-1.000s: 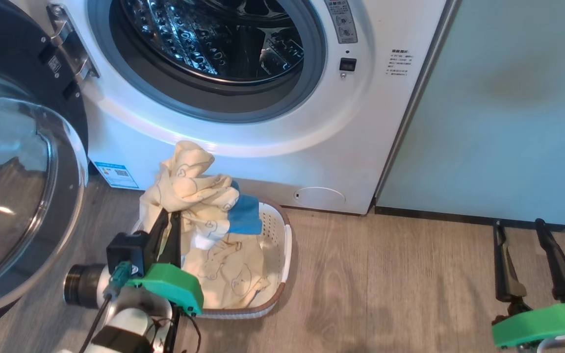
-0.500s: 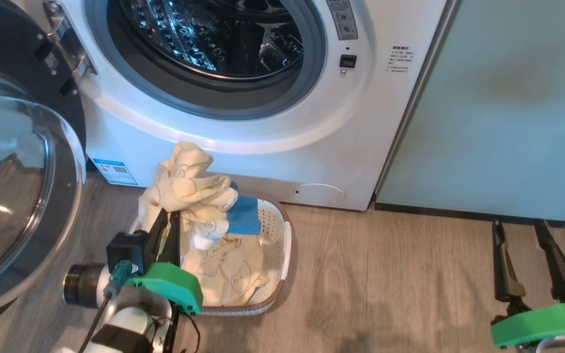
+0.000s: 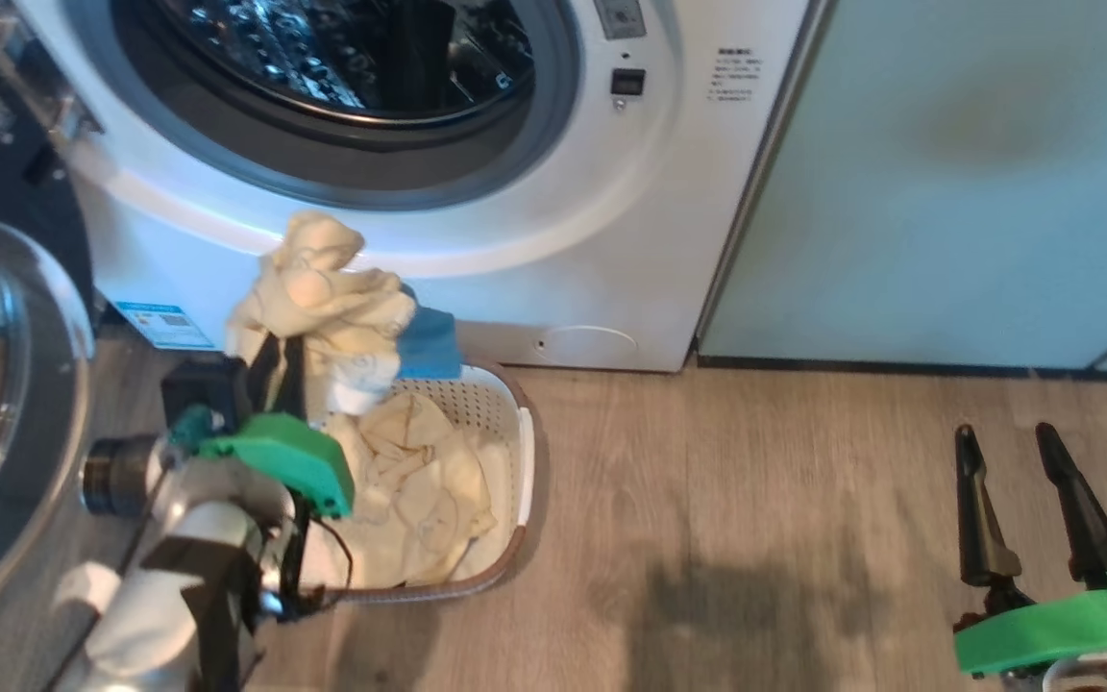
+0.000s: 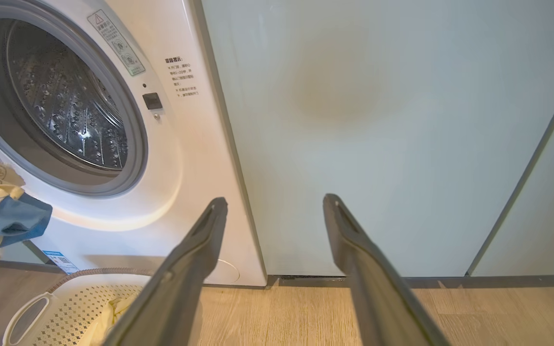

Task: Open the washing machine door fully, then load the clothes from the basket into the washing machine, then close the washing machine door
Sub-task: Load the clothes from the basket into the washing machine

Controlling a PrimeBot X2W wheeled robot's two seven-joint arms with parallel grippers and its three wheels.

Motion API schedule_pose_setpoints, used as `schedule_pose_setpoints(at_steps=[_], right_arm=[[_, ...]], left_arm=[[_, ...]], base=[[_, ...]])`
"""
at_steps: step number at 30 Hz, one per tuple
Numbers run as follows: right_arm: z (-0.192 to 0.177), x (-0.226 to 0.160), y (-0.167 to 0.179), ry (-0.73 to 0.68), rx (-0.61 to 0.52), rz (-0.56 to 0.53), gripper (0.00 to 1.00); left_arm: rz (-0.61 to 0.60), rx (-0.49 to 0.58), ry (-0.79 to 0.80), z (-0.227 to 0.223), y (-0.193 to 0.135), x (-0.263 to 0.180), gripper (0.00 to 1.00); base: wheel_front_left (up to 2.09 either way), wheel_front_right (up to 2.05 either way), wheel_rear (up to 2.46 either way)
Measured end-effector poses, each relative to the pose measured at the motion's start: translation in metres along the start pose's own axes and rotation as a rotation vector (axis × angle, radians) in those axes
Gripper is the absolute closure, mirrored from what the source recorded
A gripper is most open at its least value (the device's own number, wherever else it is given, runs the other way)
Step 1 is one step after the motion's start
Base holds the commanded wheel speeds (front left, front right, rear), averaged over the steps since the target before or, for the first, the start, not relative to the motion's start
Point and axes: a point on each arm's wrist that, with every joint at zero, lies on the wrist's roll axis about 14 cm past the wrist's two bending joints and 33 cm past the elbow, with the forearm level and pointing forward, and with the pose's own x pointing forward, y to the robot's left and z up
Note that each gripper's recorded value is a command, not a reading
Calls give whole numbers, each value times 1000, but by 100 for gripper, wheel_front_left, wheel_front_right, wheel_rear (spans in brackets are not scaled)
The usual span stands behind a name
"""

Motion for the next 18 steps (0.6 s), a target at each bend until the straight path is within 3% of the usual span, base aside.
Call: schedule_pose_setpoints(at_steps=[18], right_arm=[[-31,31,-27,53,32,-81,0]], left_arm=[[-51,15,105,-12,18,126,100]], base=[[0,0,0]])
